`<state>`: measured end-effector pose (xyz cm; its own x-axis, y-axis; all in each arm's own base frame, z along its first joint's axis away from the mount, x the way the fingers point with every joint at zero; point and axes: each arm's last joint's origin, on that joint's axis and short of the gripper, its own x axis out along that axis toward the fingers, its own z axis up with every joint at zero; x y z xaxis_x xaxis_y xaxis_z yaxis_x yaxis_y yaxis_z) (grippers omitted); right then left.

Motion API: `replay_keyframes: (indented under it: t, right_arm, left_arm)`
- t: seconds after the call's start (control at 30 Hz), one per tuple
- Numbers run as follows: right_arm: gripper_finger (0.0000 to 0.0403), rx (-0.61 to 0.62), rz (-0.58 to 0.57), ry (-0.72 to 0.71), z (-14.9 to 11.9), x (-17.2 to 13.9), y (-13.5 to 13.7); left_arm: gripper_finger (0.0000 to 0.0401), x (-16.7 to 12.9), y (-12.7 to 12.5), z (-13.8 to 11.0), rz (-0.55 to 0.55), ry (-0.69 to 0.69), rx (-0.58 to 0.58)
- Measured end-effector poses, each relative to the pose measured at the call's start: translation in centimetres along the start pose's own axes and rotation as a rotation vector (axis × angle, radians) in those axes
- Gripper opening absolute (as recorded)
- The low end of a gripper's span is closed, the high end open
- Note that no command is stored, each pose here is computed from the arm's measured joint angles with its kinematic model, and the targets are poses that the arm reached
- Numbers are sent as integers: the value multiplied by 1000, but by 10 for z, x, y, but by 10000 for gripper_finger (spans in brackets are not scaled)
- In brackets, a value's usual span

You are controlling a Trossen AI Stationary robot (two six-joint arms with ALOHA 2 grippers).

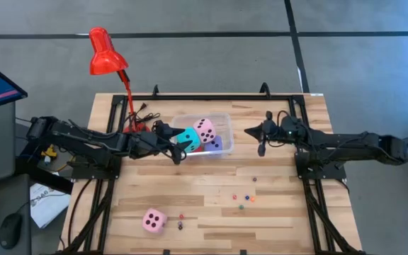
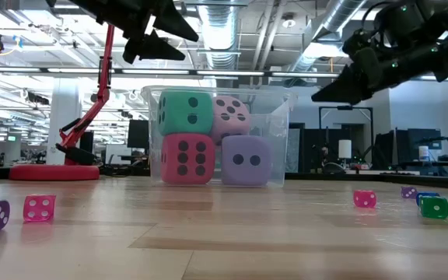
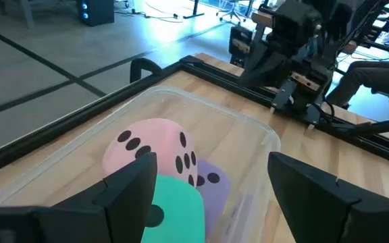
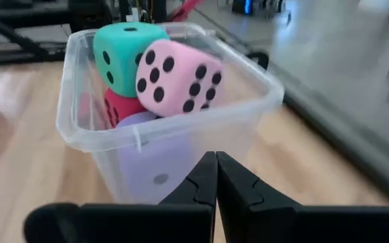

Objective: Pick & Place Dice
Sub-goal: Put the small purple die into the transparent bin

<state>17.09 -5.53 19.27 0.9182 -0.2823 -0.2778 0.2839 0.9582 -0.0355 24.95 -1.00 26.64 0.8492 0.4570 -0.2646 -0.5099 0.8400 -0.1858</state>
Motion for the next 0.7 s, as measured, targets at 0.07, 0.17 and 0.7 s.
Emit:
replay_keyframes:
  t: [0.07,0.17,0.7]
  right_arm:
    - [0,95,-11,40,-4,0,1]
    - [0,175,-20,86,-8,0,5]
    - [0,276,8,6,5,-14,37]
  left_arm:
    - [274,2,3,1,15,-3,18]
    - [274,4,9,-2,37,-9,45]
    - [274,-46,25,-26,-92,-199,349]
